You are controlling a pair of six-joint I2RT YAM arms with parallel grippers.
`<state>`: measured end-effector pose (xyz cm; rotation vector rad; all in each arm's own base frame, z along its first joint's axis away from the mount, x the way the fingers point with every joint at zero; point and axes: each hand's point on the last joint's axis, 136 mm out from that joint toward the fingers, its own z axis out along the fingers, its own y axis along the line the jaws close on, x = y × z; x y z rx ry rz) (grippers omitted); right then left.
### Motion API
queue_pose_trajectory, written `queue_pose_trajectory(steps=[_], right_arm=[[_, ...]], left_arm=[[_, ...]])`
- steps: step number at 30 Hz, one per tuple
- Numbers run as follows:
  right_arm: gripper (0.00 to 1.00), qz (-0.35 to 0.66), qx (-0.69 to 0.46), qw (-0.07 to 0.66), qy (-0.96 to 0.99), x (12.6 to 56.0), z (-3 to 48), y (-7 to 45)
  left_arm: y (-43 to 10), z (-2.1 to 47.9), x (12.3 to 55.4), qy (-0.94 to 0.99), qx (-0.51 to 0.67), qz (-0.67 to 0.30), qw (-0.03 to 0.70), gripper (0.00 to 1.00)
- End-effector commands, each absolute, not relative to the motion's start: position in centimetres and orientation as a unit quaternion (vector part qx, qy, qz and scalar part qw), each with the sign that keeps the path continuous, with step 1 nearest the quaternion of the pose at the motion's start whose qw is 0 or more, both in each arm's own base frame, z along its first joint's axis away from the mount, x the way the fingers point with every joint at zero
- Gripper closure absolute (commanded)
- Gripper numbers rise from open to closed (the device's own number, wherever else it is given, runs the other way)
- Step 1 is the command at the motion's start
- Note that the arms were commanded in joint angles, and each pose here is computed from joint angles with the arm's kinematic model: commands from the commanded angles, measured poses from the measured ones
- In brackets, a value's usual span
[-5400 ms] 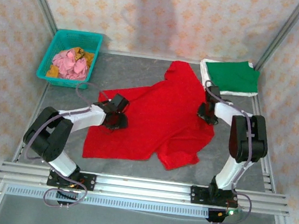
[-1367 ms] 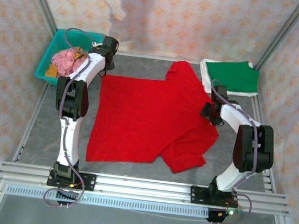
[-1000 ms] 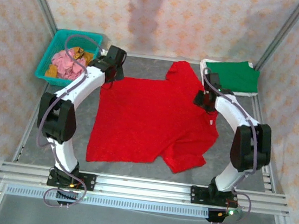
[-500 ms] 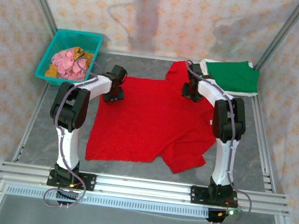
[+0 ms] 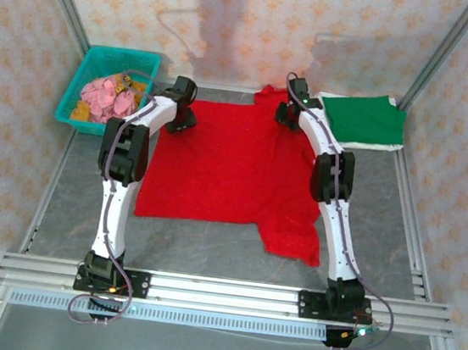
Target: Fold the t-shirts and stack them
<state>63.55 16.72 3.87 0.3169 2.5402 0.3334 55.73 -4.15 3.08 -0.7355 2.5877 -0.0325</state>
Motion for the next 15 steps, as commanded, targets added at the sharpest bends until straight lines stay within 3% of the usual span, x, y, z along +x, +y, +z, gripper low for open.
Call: queue_pose_trajectory(steps=[1,5,9,13,15], right_arm=[[0.63,0.144,0.123,0.261,0.946,63.4,4.7,16.6],[0.59,0.169,0.111,0.294,0.934,62.7,11.9,16.9],[0.56,0.17,0.083,0.305,0.933,58.3,19.1,17.0],[0.52,0.187,0.086,0.339,0.918,51.7,23.8,16.3],[0.51,0.194,0.111,0.358,0.907,47.6,23.1,14.8]], left_arm=[[-3.6,4.0,55.5,0.942,-0.265,0.008,0.206,0.51],[-3.8,9.1,55.6,0.933,-0.258,0.006,0.253,0.47],[-4.9,16.0,53.5,0.918,-0.243,-0.005,0.314,0.45],[-5.8,21.9,48.1,0.904,-0.218,-0.02,0.368,0.44],[-5.9,22.3,44.4,0.895,-0.215,-0.035,0.39,0.43]])
